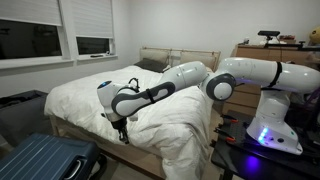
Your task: Straighten the duvet on the bottom right corner of the bed
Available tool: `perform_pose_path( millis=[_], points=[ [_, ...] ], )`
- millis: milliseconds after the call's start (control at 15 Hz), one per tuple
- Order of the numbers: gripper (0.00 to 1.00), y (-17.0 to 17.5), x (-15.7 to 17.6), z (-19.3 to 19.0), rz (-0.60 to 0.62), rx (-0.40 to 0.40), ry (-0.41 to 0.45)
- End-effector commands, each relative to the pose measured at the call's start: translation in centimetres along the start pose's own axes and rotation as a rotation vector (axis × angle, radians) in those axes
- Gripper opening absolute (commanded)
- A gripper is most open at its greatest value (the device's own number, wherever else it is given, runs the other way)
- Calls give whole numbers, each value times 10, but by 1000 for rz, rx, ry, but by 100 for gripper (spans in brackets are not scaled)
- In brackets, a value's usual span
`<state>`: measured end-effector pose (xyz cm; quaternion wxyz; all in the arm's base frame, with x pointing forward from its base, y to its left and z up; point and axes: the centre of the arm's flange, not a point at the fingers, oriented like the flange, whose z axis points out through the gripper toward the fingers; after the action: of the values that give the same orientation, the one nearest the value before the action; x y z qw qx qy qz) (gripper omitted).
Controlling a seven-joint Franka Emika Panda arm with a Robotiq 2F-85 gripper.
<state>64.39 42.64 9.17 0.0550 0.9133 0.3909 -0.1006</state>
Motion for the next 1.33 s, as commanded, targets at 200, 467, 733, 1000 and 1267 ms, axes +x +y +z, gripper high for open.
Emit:
perform_pose_path(
  millis=[200,467,733,1000,1267],
  points=[
    [8,0,0,2,-10,1,-4],
    [2,-6,13,3,-115,71,61],
    [2,-11,44,0,-228,70,150],
    [2,-13,58,2,-291,50,210],
    [2,-22,73,8,-345,40,234]
  ],
)
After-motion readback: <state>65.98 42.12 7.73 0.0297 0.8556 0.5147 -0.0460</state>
